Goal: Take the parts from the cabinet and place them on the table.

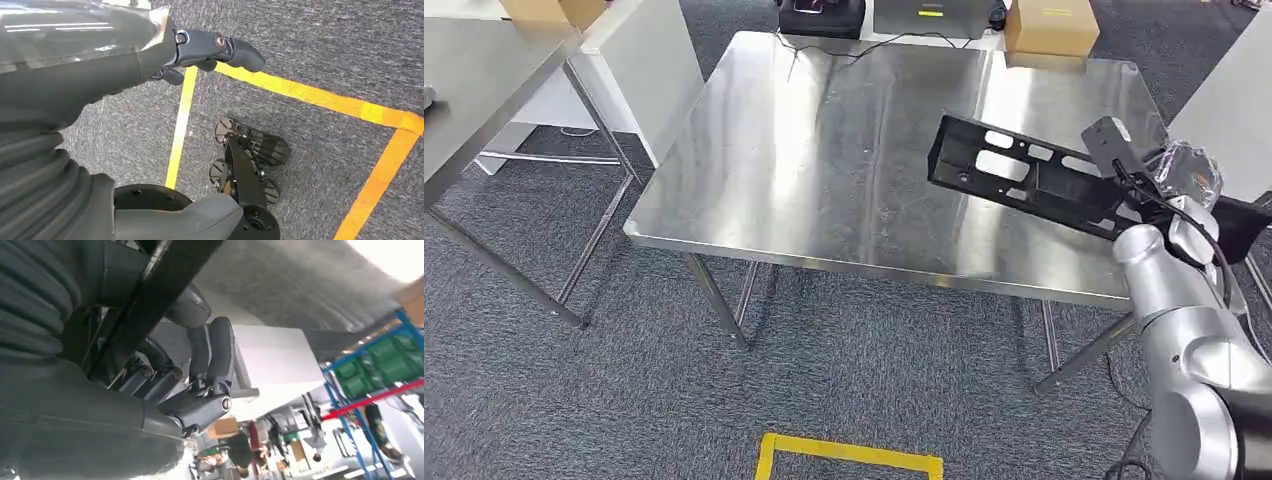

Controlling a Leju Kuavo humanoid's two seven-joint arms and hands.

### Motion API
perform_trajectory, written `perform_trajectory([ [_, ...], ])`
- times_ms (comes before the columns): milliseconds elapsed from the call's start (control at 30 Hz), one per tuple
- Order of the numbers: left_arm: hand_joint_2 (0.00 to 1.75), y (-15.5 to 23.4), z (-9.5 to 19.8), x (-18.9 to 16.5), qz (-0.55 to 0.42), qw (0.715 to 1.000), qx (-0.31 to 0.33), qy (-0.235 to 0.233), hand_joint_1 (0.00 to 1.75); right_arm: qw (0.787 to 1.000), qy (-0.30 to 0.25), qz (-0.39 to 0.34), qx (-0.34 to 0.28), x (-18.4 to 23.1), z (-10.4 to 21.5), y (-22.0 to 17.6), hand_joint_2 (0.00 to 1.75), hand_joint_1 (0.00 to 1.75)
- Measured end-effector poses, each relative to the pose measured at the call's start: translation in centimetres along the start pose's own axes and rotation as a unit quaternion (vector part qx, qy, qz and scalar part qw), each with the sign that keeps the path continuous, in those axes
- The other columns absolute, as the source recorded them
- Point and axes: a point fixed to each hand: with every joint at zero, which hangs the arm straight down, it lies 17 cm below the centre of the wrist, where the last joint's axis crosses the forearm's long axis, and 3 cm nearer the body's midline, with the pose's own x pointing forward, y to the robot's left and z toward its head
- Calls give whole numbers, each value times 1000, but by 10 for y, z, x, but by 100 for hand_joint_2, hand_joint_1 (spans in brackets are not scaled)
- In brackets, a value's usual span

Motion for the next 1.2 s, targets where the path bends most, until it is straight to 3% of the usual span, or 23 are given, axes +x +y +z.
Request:
perform_trajectory([
  [700, 175, 7, -2, 1, -6, 1000, 4, 3, 0, 999, 18, 25, 44, -26, 20, 43, 175, 175],
  [1200, 175, 7, -2, 4, -13, 1000, -3, -6, 0, 999, -30, 44, -12, 10, -9, -16, 175, 175],
])
